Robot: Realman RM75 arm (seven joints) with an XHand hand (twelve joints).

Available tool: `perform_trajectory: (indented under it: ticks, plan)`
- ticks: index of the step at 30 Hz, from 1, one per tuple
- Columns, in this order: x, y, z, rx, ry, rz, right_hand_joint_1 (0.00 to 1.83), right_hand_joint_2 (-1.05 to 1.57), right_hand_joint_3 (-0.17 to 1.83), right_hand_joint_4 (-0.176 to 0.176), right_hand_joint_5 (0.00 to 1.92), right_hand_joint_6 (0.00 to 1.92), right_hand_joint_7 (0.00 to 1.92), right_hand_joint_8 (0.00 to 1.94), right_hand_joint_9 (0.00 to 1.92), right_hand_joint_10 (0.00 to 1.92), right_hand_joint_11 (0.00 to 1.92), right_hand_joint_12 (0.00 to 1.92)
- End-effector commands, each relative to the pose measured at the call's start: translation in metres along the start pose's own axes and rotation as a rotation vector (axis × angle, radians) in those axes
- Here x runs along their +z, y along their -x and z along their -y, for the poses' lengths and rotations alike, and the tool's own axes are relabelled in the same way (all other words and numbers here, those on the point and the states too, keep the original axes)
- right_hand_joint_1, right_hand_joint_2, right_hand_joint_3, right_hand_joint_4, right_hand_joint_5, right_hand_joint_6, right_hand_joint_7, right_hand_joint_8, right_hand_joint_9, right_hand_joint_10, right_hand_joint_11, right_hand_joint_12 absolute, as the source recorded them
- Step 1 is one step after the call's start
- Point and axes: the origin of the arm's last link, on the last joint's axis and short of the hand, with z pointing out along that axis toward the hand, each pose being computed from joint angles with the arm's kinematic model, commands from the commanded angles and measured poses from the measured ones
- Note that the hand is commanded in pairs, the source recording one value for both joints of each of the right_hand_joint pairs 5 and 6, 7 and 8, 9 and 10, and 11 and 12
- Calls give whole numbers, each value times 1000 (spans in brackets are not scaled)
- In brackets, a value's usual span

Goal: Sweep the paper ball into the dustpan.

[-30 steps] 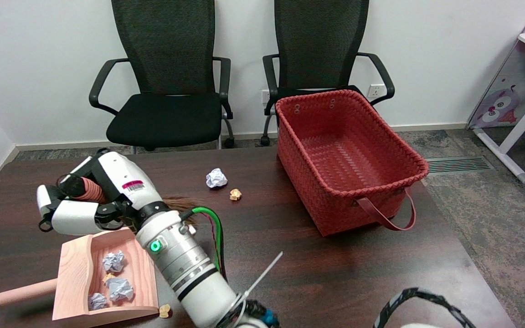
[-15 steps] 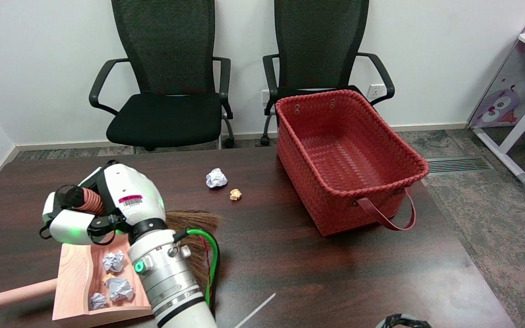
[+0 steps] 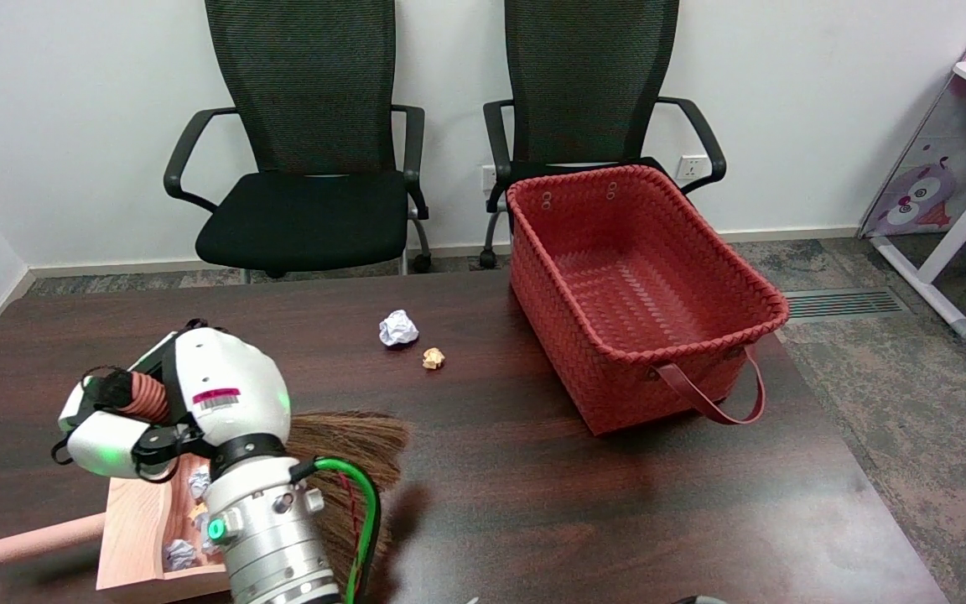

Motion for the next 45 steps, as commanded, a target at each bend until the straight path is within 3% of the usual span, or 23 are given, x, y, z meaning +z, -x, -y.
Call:
perform_trajectory:
  ticks: [1,6,11,19,22,28,29,45]
  plan:
    - [-3,19,15,-103,-33,-54,914,1570,1791,-1,1920,1920,1920,1920,1920,1920,1920,1920]
    - [-3,17,13,-90,-29,-67,916,1430,1833,-1,1920,1920,1920,1920,1920,1920,1920,1920]
    - [-1,16,5,37,-2,-79,916,1333,1833,-2,1920,1920,1920,1920,1920,1920,1920,1920]
    - [-2,23,-9,291,71,-34,915,1429,1789,-1,1920,1920,1920,1920,1920,1920,1920,1920]
    - [-4,26,-12,292,88,-30,914,1472,1663,-2,1920,1920,1920,1920,1920,1920,1920,1920]
    - [-5,30,-21,263,107,-18,913,1474,1618,-2,1920,1920,1920,1920,1920,1920,1920,1920]
    - [-5,30,-22,260,107,-17,901,1473,1617,-14,1920,1920,1920,1920,1920,1920,1920,1920]
    - [0,32,-45,216,93,-8,915,1302,1833,-2,1920,1920,1920,1920,1920,1920,1920,1920]
